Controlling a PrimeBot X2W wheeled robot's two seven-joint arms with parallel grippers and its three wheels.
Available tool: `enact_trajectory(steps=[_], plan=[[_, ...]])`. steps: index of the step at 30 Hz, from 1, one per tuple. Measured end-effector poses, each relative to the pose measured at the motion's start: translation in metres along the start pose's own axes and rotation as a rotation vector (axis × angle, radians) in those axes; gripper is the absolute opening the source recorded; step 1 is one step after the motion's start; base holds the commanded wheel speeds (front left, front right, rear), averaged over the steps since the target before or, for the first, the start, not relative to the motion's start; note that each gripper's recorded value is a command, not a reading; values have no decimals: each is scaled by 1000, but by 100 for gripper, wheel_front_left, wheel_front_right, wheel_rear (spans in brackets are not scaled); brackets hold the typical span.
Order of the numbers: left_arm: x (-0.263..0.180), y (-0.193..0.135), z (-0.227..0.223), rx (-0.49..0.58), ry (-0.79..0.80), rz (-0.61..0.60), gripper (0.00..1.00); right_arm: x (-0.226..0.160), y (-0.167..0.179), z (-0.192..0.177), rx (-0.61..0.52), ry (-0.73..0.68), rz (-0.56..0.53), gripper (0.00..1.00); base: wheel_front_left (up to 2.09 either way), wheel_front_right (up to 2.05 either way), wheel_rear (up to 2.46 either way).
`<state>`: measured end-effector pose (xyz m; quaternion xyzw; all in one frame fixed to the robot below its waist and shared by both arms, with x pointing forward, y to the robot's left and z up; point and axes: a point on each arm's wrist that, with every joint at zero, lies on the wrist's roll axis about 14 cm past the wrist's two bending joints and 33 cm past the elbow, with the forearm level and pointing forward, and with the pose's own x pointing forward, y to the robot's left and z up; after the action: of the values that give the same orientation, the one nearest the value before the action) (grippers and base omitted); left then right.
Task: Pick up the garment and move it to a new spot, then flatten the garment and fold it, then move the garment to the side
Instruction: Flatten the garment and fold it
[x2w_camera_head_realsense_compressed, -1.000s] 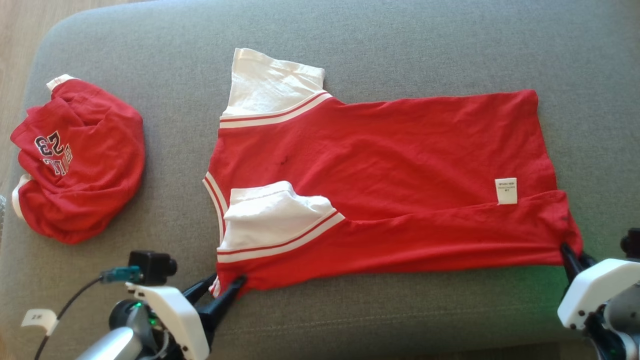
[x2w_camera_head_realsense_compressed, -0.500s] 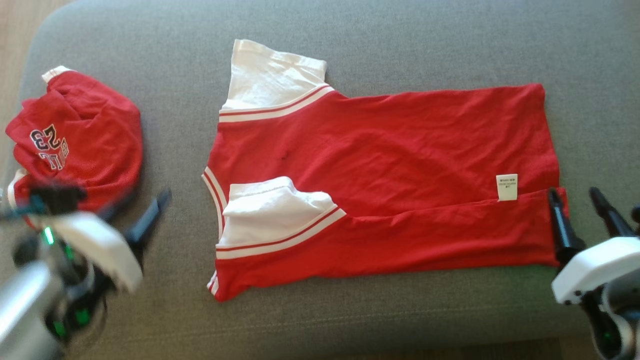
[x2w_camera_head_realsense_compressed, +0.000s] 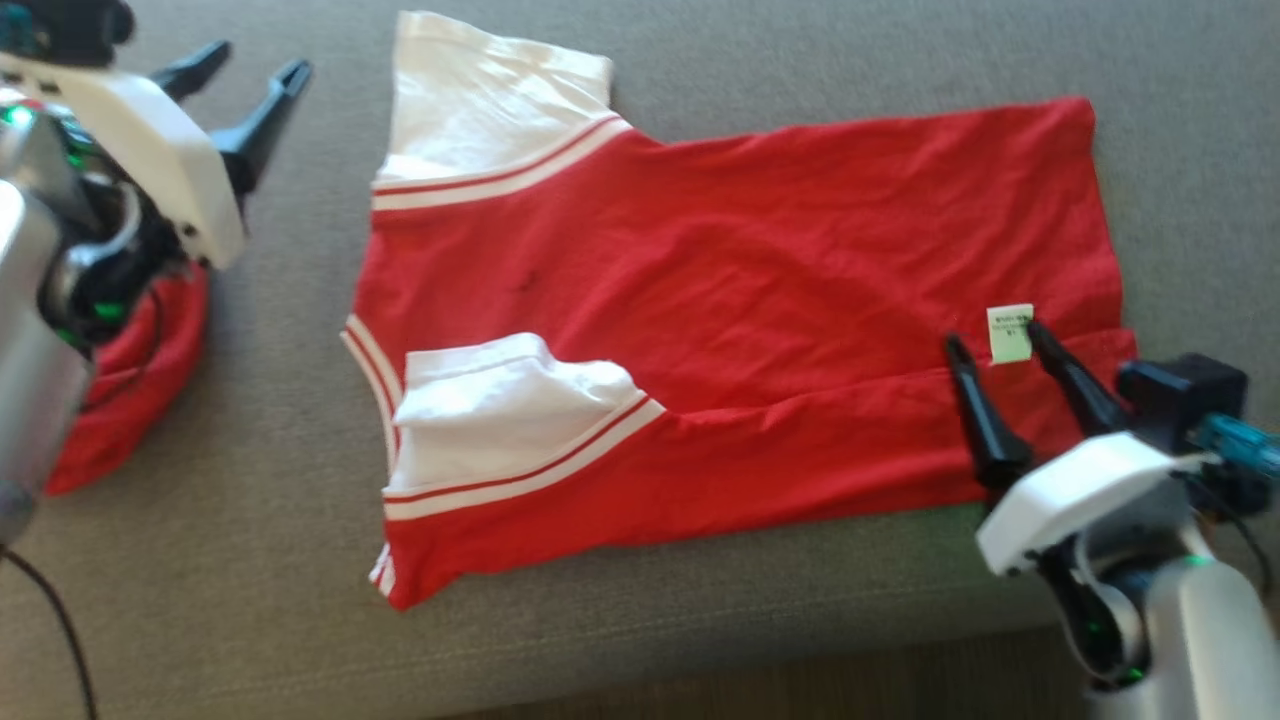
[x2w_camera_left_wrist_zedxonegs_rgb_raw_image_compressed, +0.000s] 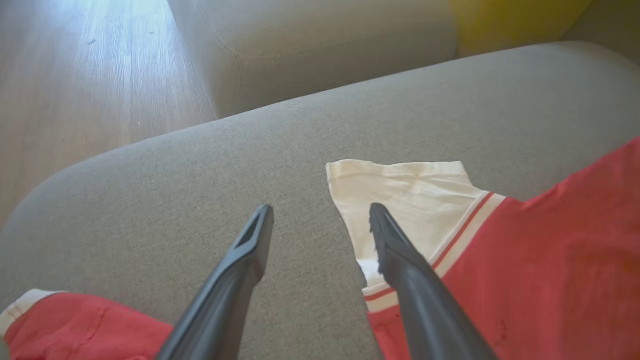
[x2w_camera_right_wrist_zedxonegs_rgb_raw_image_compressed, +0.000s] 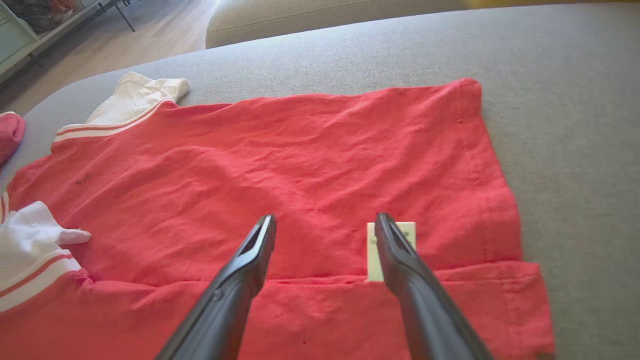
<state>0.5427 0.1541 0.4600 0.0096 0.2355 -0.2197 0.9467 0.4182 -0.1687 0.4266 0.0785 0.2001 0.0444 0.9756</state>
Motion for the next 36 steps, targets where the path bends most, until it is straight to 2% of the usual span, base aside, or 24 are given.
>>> enact_trajectory(steps=[7, 14, 20, 28, 29, 31, 32, 33, 34, 36], plan=[[55, 18, -12, 63, 110, 20, 100, 21, 15, -16, 17, 28, 54, 100, 0, 0, 0], [105, 8, -44, 27, 213, -27, 100, 32, 5, -36, 31, 81, 34, 100, 0, 0, 0], [124, 0, -55, 27, 244, -61, 100, 30, -3, -41, 48, 89, 14, 100, 0, 0, 0], [125, -1, -59, 35, 281, -86, 100, 34, -6, -40, 56, 75, 8, 100, 0, 0, 0], [124, -1, -60, 34, 295, -93, 92, 34, -6, -40, 59, 74, 8, 100, 0, 0, 0], [119, -5, -65, 34, 328, -111, 58, 35, -7, -38, 59, 65, 6, 100, 0, 0, 0], [117, -5, -66, 49, 336, -118, 47, 35, -7, -38, 59, 63, 5, 100, 0, 0, 0], [116, -6, -67, 65, 340, -125, 29, 36, -7, -37, 58, 61, 6, 100, 0, 0, 0], [115, -5, -67, 69, 341, -128, 0, 37, -7, -35, 56, 56, 7, 100, 0, 0, 0], [116, -7, -68, 73, 333, -138, 0, 39, -7, -33, 55, 51, 7, 100, 0, 0, 0]])
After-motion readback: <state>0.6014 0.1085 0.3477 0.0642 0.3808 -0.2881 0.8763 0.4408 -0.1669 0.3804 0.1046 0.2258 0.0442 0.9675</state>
